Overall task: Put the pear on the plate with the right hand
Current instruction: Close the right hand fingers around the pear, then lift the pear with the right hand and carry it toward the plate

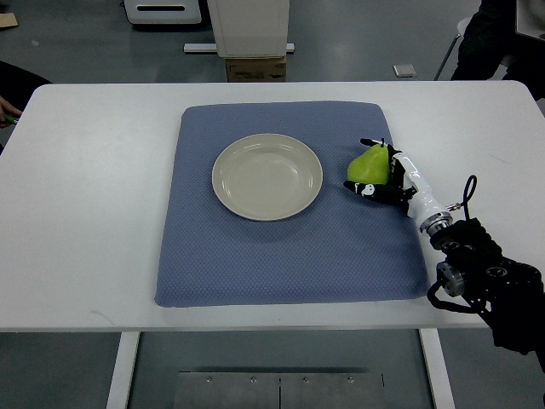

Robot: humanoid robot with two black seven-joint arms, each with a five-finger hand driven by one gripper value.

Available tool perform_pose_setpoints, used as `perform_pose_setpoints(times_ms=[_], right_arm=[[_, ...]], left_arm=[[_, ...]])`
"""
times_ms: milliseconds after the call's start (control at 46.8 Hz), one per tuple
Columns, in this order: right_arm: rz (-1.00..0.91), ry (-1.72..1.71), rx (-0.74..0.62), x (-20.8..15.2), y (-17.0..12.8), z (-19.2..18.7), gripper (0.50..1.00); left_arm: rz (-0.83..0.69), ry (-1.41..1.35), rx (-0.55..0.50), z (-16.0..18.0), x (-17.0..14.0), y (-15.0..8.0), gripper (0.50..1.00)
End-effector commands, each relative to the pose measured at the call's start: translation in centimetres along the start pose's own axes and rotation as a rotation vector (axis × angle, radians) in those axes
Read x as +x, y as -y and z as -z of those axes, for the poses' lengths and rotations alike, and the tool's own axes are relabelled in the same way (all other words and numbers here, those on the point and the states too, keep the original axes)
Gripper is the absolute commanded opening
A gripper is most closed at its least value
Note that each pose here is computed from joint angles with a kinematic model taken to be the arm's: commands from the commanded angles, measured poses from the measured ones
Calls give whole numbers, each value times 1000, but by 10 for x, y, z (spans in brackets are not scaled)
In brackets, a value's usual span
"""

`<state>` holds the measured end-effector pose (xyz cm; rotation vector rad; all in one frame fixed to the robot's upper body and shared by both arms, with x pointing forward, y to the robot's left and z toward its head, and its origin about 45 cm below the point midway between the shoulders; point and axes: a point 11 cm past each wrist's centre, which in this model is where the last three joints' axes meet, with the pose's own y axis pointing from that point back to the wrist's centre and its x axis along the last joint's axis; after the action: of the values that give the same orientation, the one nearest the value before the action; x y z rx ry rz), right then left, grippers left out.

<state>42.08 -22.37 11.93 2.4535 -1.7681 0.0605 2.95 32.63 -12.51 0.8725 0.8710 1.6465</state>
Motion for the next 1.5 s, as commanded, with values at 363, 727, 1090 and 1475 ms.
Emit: perform_pose_setpoints(times_ms=[363, 727, 1090, 1475], right_arm=[[53, -25, -22, -10, -3, -6, 500], [56, -52, 46, -2, 18, 28, 500], [81, -82, 133, -4, 42, 73, 500], [169, -107, 199, -24, 61, 110, 500]], left_arm=[[0, 0, 0, 0, 0, 0, 1000], [0, 0, 0, 0, 0, 0, 1000], [0, 0, 0, 0, 0, 0, 1000], [0, 0, 0, 0, 0, 0, 1000]])
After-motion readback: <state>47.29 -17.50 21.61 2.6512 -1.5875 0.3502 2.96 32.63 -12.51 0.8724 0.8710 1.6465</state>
